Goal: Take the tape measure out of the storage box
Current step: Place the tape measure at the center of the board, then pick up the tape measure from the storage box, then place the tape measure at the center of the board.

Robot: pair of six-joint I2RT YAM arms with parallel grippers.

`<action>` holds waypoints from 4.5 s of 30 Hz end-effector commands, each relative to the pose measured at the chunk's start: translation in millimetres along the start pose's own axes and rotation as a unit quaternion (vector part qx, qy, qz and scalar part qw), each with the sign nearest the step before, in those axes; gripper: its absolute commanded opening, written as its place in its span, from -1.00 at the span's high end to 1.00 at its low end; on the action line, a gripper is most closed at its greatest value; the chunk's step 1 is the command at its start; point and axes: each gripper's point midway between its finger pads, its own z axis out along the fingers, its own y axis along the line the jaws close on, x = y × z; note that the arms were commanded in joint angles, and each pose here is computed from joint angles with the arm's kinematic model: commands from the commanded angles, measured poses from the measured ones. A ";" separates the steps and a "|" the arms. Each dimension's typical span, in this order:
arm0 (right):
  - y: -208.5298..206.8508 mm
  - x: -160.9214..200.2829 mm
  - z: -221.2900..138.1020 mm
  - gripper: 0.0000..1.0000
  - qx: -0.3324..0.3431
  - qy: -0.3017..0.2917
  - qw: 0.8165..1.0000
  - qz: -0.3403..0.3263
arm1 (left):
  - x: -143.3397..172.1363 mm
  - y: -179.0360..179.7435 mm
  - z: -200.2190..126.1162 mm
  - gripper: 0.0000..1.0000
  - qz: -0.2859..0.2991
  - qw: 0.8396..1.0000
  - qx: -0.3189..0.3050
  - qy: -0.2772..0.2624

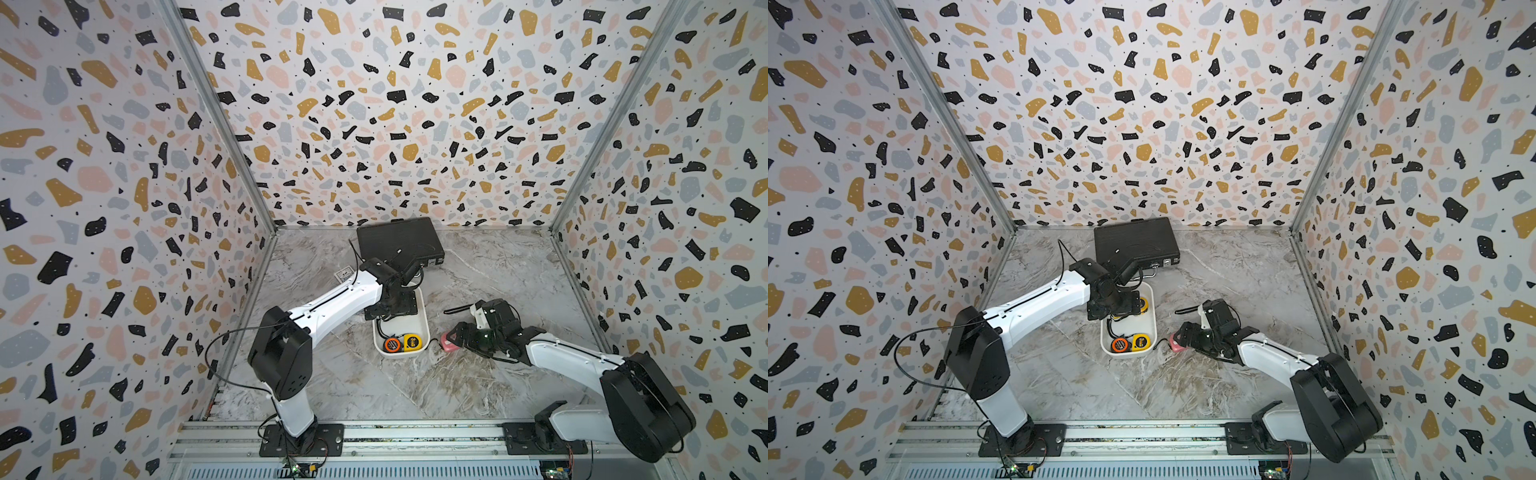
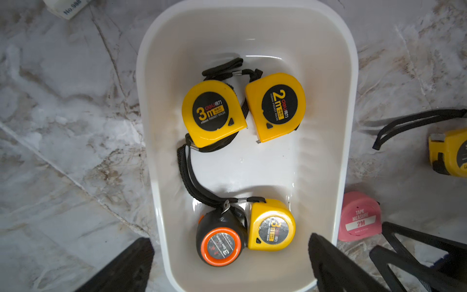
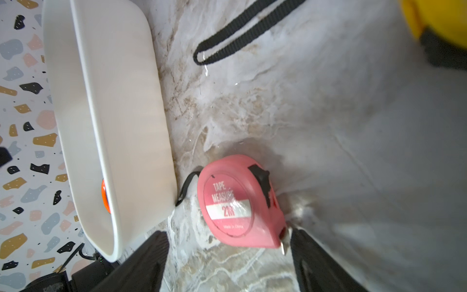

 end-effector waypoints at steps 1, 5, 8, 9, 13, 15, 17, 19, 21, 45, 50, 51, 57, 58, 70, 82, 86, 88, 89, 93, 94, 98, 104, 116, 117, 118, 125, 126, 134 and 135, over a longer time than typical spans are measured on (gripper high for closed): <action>1.6 -4.7 -14.4 -0.66 0.019 -0.009 1.000 -0.016 | -12.4 3.9 4.4 -0.98 0.019 1.000 -0.020 -0.004; 4.1 -5.5 -24.1 -0.69 0.017 -0.015 1.000 -0.020 | -21.9 3.3 20.8 -0.93 0.023 0.999 -0.035 0.002; 6.6 -8.0 -29.4 -0.71 0.012 -0.021 0.999 -0.020 | -28.4 5.1 33.5 -0.87 0.022 0.999 -0.048 0.003; 6.7 -7.9 -30.4 -0.70 0.010 -0.021 1.000 -0.021 | -30.1 5.1 38.4 -0.85 0.021 0.999 -0.050 0.005; 7.1 -11.7 -33.8 -0.70 0.007 -0.025 0.999 -0.020 | -36.6 9.0 50.2 -0.75 0.020 0.998 -0.067 0.001; 6.9 -13.7 -34.9 -0.70 0.006 -0.027 0.999 -0.020 | -38.1 11.2 54.5 -0.70 0.016 0.997 -0.072 -0.001; 6.3 -15.4 -35.5 -0.70 0.005 -0.028 0.999 -0.019 | -38.5 11.4 59.3 -0.66 0.011 0.997 -0.072 -0.001; 6.0 -17.2 -36.0 -0.69 0.005 -0.029 0.999 -0.019 | -38.9 11.5 63.7 -0.62 0.007 0.997 -0.072 -0.003; 4.9 -18.5 -35.6 -0.69 0.005 -0.030 0.999 -0.018 | -40.3 10.3 67.3 -0.58 0.005 0.997 -0.072 -0.005; 2.3 -27.8 -32.0 -0.68 0.005 -0.022 0.999 -0.023 | -44.3 22.5 88.9 -0.35 -0.059 0.993 -0.096 -0.043; 2.3 -28.6 -32.2 -0.69 0.003 -0.021 0.999 -0.025 | -43.1 22.9 93.6 -0.35 -0.065 0.992 -0.097 -0.042; 3.1 -28.8 -32.5 -0.68 0.002 -0.022 0.999 -0.026 | -42.3 22.7 95.1 -0.35 -0.065 0.992 -0.097 -0.040; 3.2 -28.6 -33.0 -0.69 0.003 -0.021 0.999 -0.028 | -42.9 21.7 99.6 -0.36 -0.064 0.992 -0.098 -0.038; 3.0 -28.6 -32.9 -0.69 0.003 -0.020 0.999 -0.028 | -43.5 21.2 99.0 -0.36 -0.065 0.992 -0.098 -0.038; 2.8 -28.6 -31.9 -0.69 0.000 -0.018 0.999 -0.028 | -42.3 16.7 109.3 -0.36 -0.079 0.992 -0.098 -0.025; 7.9 -29.5 -37.6 -0.69 -0.011 -0.025 0.999 -0.030 | -38.1 15.4 96.6 0.74 -0.089 0.992 -0.086 -0.017; 14.3 -31.1 -40.1 -0.69 -0.026 -0.031 0.999 -0.034 | -39.4 14.3 70.7 1.00 -0.093 0.992 -0.075 -0.029; 17.7 -32.3 -41.2 -0.69 -0.034 -0.035 0.998 -0.036 | -38.5 11.7 55.6 1.00 -0.093 0.993 -0.068 -0.036; 20.7 -33.9 -42.6 -0.68 -0.040 -0.038 0.998 -0.037 | -37.7 10.5 46.9 1.00 -0.093 0.993 -0.065 -0.040; 30.8 -37.8 -48.3 -0.68 -0.060 -0.052 0.996 -0.047 | -31.6 4.8 16.0 1.00 -0.093 0.993 -0.046 -0.053; 33.6 -39.1 -50.6 -0.69 -0.065 -0.057 0.995 -0.050 | -28.9 2.4 7.7 1.00 -0.095 0.993 -0.037 -0.056; 46.5 -45.3 -58.9 -0.69 -0.085 -0.074 0.992 -0.062 | -21.7 -9.8 -23.4 1.00 -0.107 0.992 0.001 -0.067; 74.6 -54.9 -74.1 -0.69 -0.130 -0.114 0.981 -0.092 | -21.8 -38.5 -68.7 1.00 -0.134 0.984 0.076 -0.086; 121.1 -62.9 -107.4 -0.72 -0.203 -0.212 0.943 -0.160 | -30.5 -128.3 -95.9 1.00 -0.193 0.952 0.232 -0.051; 122.9 -64.1 -109.5 -0.72 -0.205 -0.218 0.940 -0.163 | -31.4 -135.2 -96.1 1.00 -0.196 0.949 0.242 -0.048; 124.1 -64.9 -111.1 -0.73 -0.208 -0.222 0.938 -0.164 | -31.1 -142.6 -97.0 1.00 -0.195 0.947 0.252 -0.042; 127.0 -68.3 -118.2 -0.73 -0.218 -0.247 0.929 -0.171 | -24.0 -174.0 -101.6 1.00 -0.188 0.941 0.282 -0.013; 126.3 -68.8 -117.8 -0.73 -0.216 -0.248 0.929 -0.172 | -21.9 -177.0 -102.2 1.00 -0.188 0.940 0.285 -0.009; 118.3 -73.8 -113.8 -0.67 -0.203 -0.265 0.928 -0.165 | -6.2 -186.1 -113.2 1.00 -0.190 0.932 0.307 0.012; 118.5 -74.4 -113.2 -0.64 -0.203 -0.265 0.928 -0.165 | -3.0 -187.0 -113.9 1.00 -0.190 0.931 0.310 0.019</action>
